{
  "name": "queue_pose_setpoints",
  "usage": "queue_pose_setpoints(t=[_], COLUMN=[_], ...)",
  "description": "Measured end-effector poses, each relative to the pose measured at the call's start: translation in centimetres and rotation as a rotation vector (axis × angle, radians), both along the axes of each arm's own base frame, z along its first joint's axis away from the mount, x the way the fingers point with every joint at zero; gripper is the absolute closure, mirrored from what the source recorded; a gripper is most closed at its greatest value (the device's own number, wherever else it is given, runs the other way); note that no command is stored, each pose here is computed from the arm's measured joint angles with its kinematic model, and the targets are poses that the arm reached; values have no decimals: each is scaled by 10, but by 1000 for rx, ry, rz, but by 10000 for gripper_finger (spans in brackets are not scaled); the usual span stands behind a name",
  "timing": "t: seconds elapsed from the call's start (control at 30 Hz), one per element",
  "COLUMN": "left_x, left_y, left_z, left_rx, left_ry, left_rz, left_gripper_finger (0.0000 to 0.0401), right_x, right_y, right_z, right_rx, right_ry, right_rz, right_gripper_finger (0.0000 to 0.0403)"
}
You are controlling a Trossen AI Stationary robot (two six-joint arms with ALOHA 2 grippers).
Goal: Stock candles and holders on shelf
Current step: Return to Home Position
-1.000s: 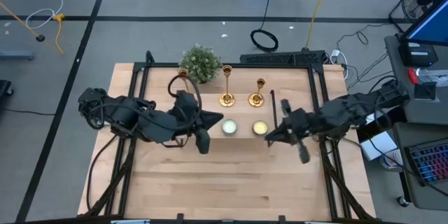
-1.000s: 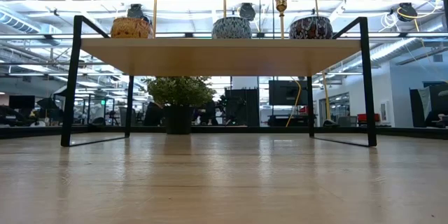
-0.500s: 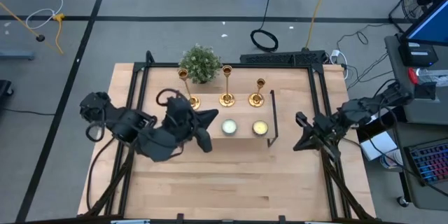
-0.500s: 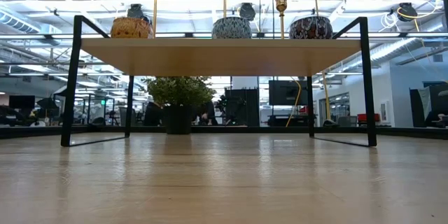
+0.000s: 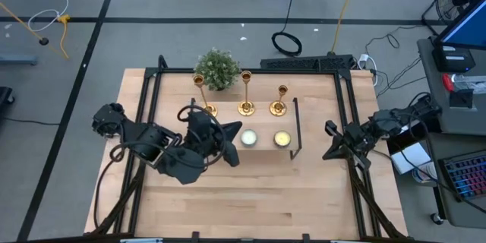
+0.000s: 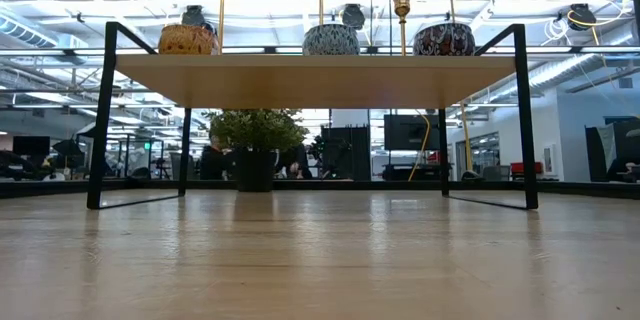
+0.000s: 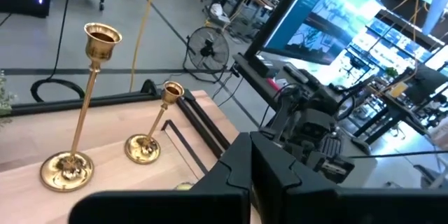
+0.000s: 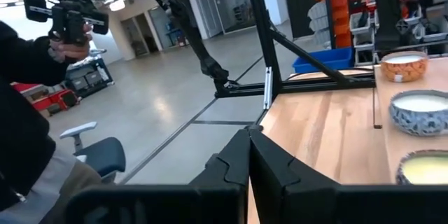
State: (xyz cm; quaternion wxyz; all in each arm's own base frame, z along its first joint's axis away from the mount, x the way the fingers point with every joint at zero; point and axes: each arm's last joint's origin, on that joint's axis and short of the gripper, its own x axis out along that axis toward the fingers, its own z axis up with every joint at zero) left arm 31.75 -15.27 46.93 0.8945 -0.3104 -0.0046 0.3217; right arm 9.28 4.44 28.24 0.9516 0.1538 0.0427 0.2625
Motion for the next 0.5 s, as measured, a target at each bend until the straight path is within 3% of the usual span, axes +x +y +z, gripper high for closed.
queue_pose_setpoints(t=[0.5], left_x=[0], left_y=[1], left_z=[0], left_rx=[-11], left_ry=[-25], left_rz=[36], left_gripper_finger=[396], right_x=[-12], right_y=[-10], right_z=[-23], right_rx=[-110], right_ry=[71], right_rz=[-44], right_gripper_finger=[403])
